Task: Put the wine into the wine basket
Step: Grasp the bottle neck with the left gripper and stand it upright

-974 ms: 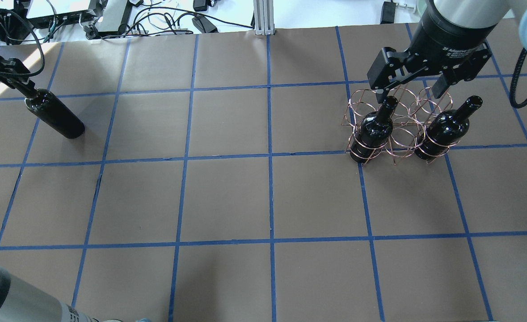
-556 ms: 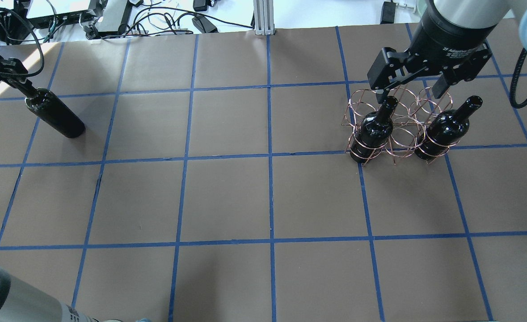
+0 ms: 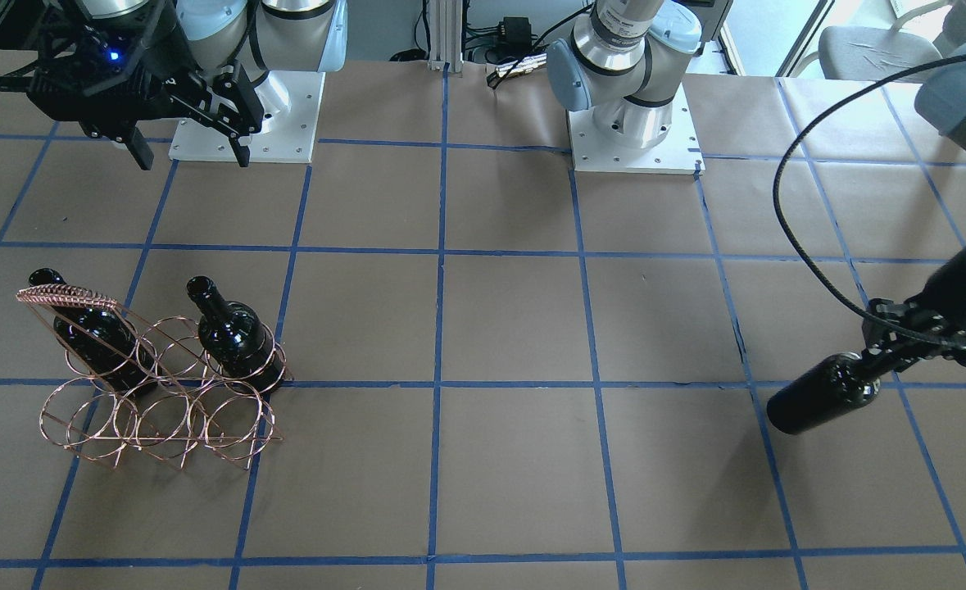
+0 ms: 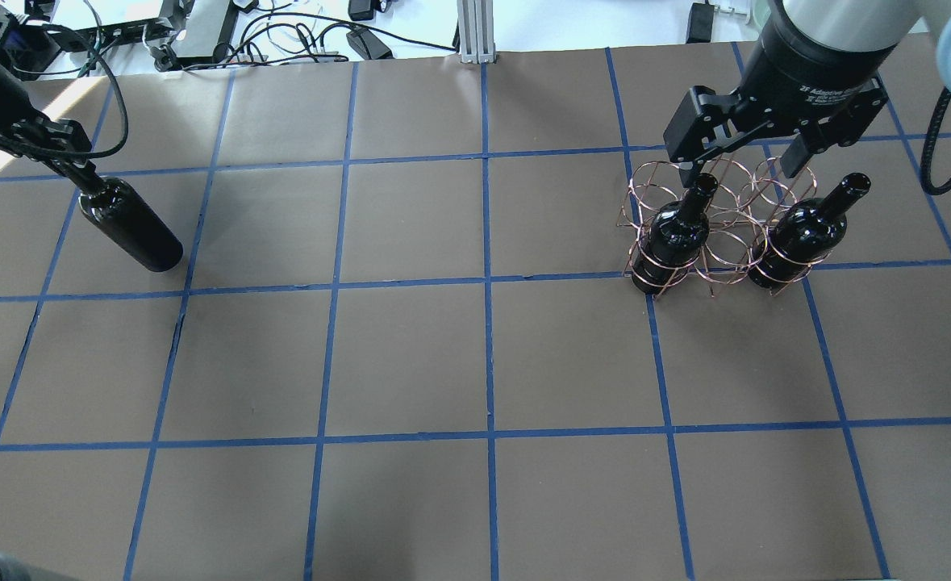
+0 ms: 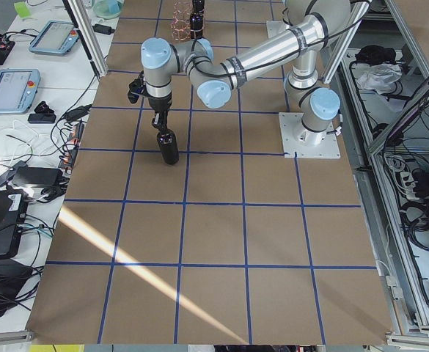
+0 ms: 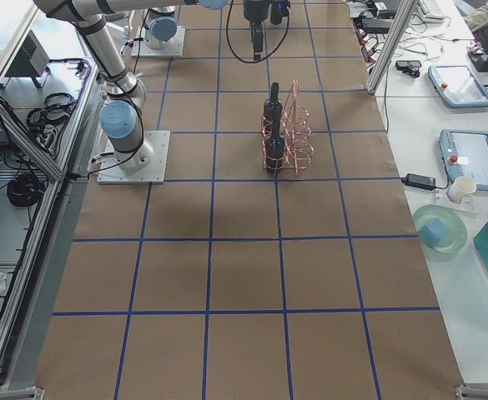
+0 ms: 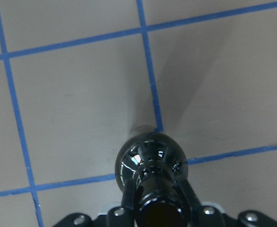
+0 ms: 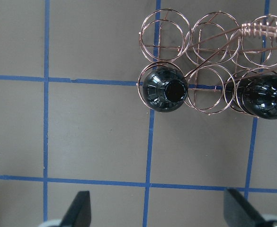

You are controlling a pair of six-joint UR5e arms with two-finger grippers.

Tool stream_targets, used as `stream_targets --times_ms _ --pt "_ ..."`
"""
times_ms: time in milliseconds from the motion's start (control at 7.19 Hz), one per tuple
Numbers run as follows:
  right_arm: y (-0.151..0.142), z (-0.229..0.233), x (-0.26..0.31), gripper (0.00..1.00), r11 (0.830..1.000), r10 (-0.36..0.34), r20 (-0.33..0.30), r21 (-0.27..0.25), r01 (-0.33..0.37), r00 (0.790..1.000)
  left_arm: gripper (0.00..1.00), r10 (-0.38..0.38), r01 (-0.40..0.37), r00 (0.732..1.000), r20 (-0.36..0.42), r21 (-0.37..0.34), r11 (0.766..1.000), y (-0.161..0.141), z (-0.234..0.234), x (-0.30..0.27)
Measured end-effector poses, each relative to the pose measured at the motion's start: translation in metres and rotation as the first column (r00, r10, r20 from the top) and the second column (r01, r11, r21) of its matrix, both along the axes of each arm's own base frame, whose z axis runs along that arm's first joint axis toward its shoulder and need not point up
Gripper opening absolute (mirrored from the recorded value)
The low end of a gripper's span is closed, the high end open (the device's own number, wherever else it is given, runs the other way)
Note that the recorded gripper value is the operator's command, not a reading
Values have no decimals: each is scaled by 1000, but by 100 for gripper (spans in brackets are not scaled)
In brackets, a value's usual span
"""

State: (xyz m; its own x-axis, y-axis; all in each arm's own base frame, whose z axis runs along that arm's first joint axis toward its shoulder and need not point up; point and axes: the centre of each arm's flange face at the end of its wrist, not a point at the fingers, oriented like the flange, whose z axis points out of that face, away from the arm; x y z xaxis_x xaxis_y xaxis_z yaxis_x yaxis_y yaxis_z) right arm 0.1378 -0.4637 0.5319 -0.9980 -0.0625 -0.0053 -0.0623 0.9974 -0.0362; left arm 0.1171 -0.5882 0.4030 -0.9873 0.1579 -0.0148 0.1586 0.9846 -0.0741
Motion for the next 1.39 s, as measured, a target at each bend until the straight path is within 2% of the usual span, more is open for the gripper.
stream_targets --times_ms 278,695,974,1113,1391 --pt "0 0 0 100 1000 1 1 0 -1 1000 0 88 -88 996 -4 4 996 43 9 -86" --pt "0 0 0 100 1000 5 -1 0 -5 1000 0 226 -227 974 -6 -12 974 107 20 -264" --pt "0 0 0 100 1000 7 -5 0 -7 1000 0 251 -251 968 -1 28 968 147 1 -337" --pt "0 0 0 100 1000 6 -4 0 -6 1000 0 241 -241 970 11 57 969 164 -14 -358" --pt "0 0 0 100 1000 4 -3 -1 -4 1000 0 217 -218 976 14 74 973 179 -22 -374"
